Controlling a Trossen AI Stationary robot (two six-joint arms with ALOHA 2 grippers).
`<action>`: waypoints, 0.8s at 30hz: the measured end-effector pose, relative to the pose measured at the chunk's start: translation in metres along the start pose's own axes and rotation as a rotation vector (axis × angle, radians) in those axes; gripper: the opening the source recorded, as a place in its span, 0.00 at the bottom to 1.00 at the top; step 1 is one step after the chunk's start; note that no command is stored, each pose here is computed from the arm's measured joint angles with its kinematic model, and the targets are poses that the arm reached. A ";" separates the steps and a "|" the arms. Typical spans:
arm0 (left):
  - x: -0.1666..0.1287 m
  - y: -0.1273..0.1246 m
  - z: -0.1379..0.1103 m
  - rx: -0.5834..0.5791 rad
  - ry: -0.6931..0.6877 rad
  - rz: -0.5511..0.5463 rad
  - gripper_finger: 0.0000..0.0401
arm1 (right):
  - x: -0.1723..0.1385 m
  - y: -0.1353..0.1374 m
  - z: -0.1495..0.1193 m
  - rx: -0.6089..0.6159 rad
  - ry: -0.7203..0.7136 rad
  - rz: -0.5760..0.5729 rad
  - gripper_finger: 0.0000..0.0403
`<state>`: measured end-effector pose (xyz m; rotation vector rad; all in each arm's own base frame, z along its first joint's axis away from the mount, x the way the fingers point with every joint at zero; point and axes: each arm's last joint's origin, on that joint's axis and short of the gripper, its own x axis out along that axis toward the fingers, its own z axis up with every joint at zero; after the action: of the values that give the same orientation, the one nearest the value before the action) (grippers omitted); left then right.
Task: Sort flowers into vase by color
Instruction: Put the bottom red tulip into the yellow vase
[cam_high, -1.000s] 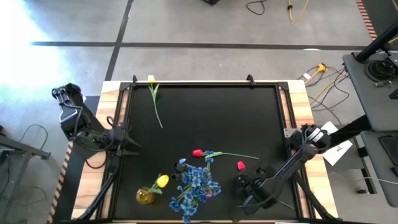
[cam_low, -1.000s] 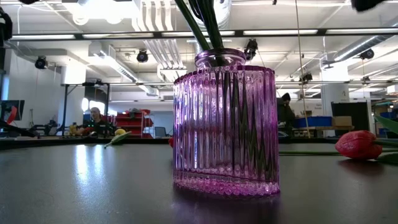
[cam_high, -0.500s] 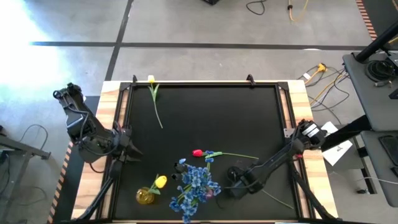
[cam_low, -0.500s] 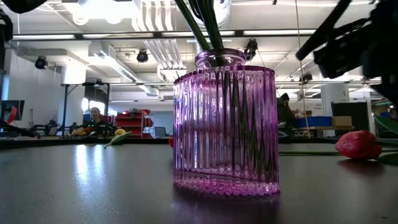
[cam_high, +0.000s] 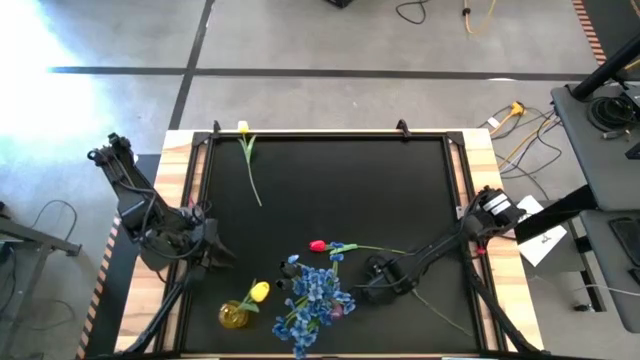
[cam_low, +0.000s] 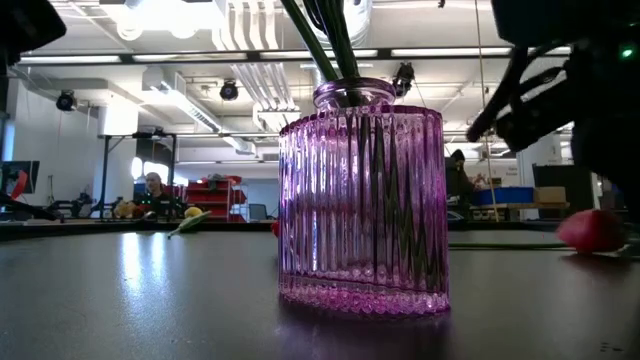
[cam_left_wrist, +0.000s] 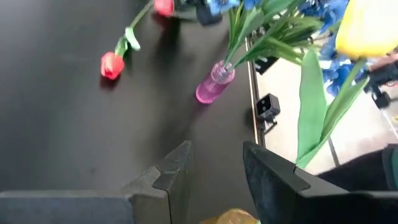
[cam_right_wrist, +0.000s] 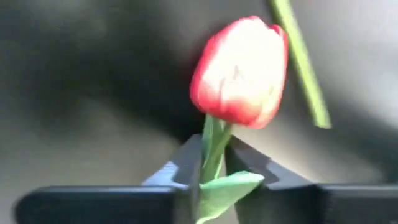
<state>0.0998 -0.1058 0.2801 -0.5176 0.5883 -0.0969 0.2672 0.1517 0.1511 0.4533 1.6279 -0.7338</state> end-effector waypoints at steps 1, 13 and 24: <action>0.001 0.000 -0.001 -0.008 0.011 -0.004 0.32 | -0.004 -0.005 -0.001 -0.003 0.005 -0.014 0.08; -0.004 0.003 0.005 0.037 -0.102 0.025 0.32 | -0.092 -0.083 -0.015 0.148 -0.397 0.178 0.03; -0.009 0.009 0.025 0.178 -0.438 0.287 0.32 | -0.193 -0.099 0.008 0.132 -1.142 0.492 0.03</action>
<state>0.1057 -0.0849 0.2981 -0.2638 0.2166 0.2312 0.2452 0.0956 0.3596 0.3872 0.3743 -0.5453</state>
